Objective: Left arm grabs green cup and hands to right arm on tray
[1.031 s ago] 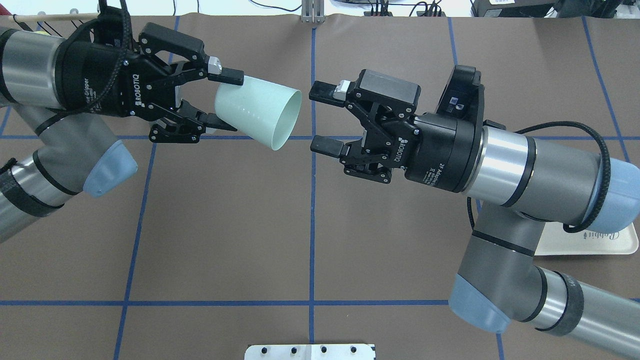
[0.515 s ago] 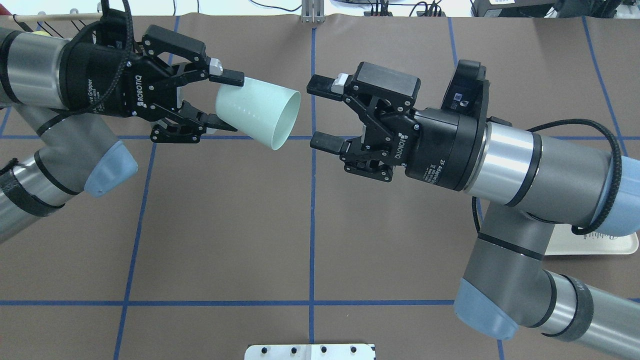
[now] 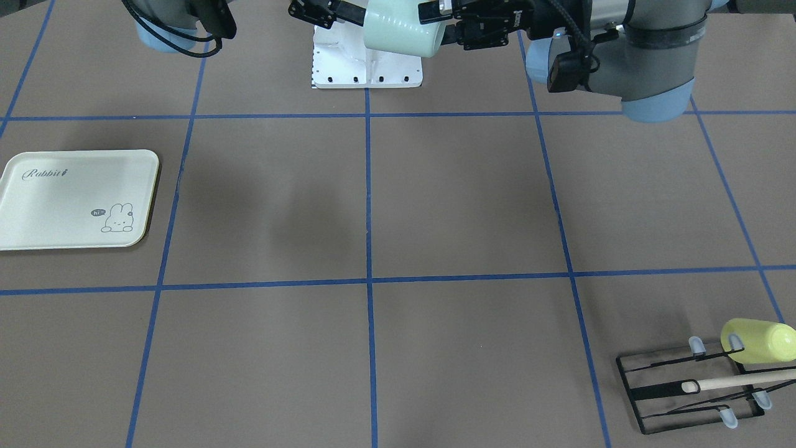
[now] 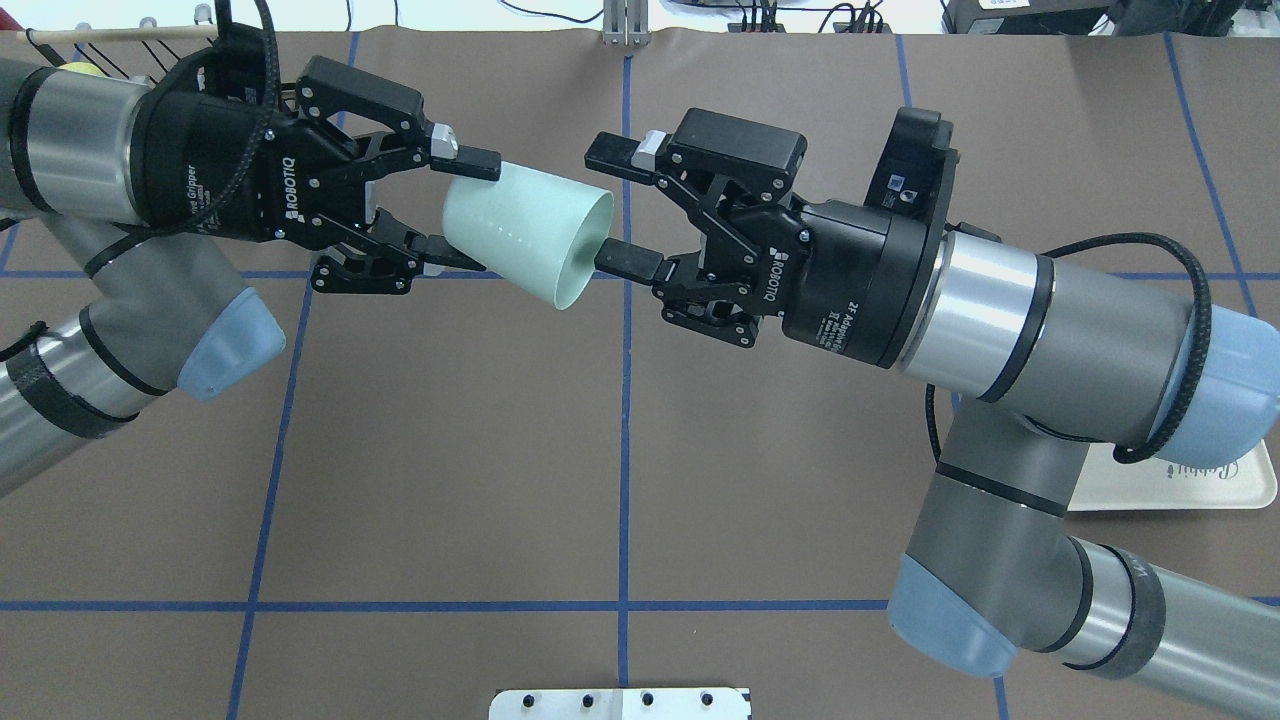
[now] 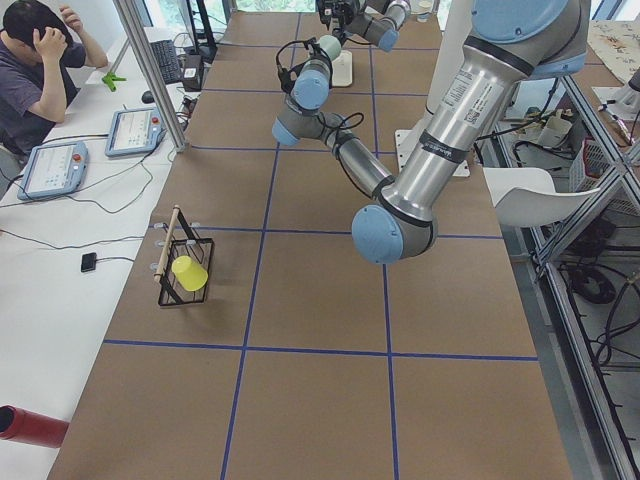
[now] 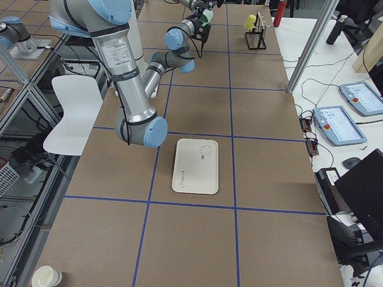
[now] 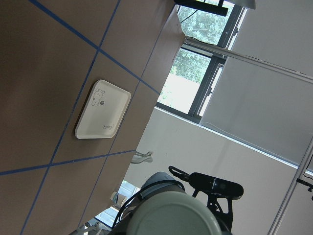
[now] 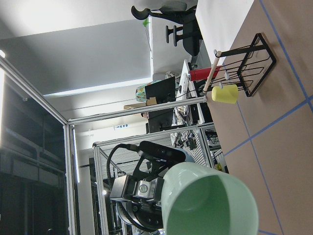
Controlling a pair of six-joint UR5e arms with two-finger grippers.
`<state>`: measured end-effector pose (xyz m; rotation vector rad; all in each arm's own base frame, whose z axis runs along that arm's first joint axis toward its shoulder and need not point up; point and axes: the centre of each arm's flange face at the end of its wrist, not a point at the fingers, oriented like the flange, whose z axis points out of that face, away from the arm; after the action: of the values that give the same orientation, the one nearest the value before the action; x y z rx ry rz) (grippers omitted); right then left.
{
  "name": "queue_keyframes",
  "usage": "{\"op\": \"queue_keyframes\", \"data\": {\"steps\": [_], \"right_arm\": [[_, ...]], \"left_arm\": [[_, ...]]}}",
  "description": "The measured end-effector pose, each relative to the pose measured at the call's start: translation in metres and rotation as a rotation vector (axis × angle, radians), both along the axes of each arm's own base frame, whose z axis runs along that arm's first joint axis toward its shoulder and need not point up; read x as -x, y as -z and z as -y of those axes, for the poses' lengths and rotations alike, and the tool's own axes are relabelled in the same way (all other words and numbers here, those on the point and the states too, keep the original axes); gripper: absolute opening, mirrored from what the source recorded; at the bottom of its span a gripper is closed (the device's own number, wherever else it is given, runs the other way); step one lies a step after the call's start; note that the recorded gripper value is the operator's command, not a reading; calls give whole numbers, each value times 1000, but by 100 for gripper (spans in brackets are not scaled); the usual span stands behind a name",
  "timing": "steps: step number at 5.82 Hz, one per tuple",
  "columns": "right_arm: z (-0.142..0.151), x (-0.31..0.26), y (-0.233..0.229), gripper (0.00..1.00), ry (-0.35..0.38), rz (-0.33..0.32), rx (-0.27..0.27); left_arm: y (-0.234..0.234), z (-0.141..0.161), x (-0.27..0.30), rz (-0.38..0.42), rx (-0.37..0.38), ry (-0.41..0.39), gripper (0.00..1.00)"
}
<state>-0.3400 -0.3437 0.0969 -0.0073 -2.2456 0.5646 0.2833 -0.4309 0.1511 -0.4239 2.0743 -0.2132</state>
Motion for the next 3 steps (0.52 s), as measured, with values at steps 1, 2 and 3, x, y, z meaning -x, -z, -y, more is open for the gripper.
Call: {"op": "queue_keyframes", "data": {"steps": [1,2,3], "right_arm": [[0,0,2,84,0,2,1],[1,0,2,84,-1,2,2],[1,0,2,84,-2,2,1]], "left_arm": [[0,-1,-2,1,0,-5,0],[0,-2,-3,2,0,-8,0],[0,-3,-4,2,-1,-11,0]]}}
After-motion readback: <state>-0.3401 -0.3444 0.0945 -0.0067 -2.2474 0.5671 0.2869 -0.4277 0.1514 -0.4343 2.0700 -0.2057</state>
